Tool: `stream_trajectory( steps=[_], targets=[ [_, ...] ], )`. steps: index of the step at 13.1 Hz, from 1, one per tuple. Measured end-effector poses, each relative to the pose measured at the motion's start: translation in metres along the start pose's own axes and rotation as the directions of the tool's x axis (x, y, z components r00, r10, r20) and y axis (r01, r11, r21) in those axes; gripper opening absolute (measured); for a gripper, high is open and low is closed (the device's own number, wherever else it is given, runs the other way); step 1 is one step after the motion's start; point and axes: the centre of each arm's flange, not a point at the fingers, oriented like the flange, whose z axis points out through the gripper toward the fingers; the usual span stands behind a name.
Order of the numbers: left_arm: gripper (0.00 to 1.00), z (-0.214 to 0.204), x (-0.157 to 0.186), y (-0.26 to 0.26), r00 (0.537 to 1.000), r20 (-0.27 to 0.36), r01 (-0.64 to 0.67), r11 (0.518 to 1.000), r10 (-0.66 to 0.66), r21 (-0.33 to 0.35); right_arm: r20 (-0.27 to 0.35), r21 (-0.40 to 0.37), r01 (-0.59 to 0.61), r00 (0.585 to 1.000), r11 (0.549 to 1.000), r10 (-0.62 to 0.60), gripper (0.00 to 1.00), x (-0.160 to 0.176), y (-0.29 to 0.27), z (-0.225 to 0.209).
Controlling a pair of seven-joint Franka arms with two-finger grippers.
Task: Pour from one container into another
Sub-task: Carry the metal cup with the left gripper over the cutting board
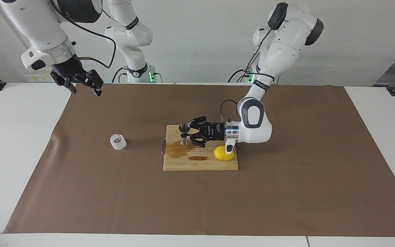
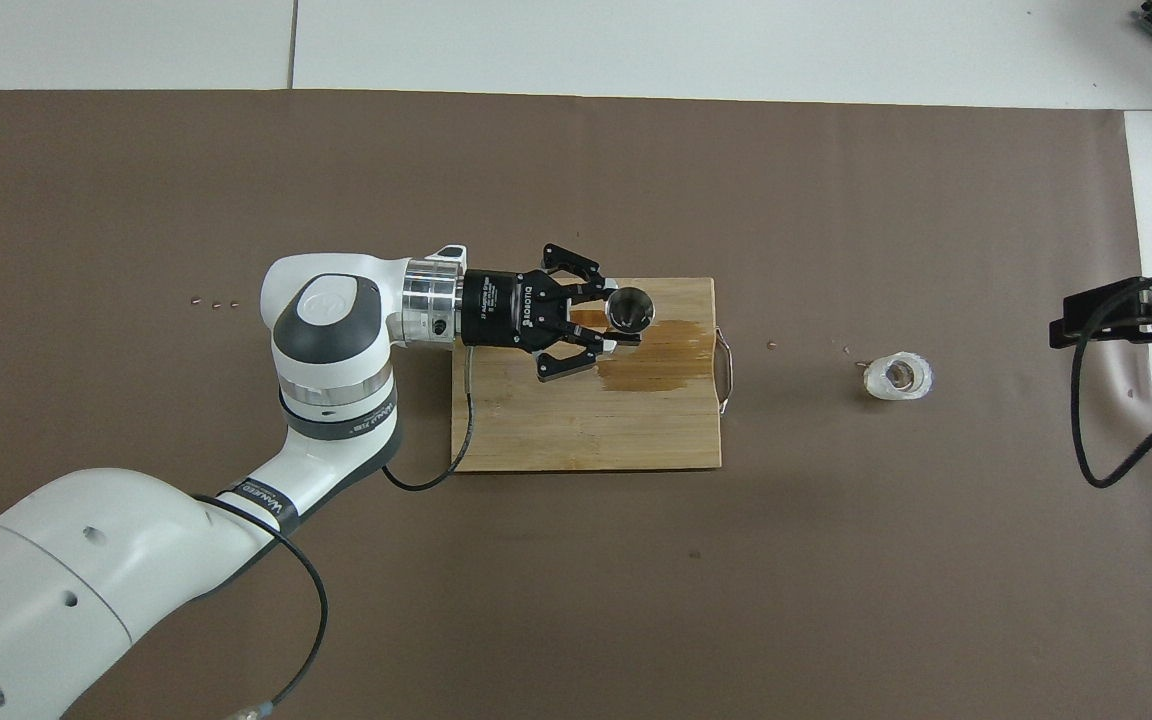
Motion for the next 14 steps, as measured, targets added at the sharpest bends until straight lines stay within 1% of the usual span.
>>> stream_trajectory(
  steps=[2,6,9,12,14],
  targets=[
    [0.43,0.000,0.006,0.000,1.000,-0.007,-0.013,1.000,0.013,-0.002,0.000,0.000,0.000,1.000,1.000,0.000,1.00,0.000,0.000,0.000],
    [0.43,-0.005,0.006,0.001,1.000,-0.011,-0.013,1.000,0.013,-0.009,0.000,0.000,0.000,1.000,1.000,0.000,1.00,0.000,0.000,0.000],
    [0.43,-0.010,0.004,-0.008,1.000,-0.017,-0.003,1.000,0.003,-0.011,0.000,0.000,0.000,1.000,1.000,0.000,1.00,0.000,0.000,0.000],
    [0.43,-0.013,-0.007,-0.029,1.000,0.006,0.031,0.999,-0.031,-0.037,0.000,0.000,0.000,1.000,1.000,0.000,1.00,0.000,0.000,0.000],
    [0.43,-0.009,-0.004,-0.046,0.995,0.047,0.094,0.993,-0.090,-0.075,0.000,0.000,0.000,1.000,1.000,0.000,1.00,0.000,0.000,0.000]
  ],
)
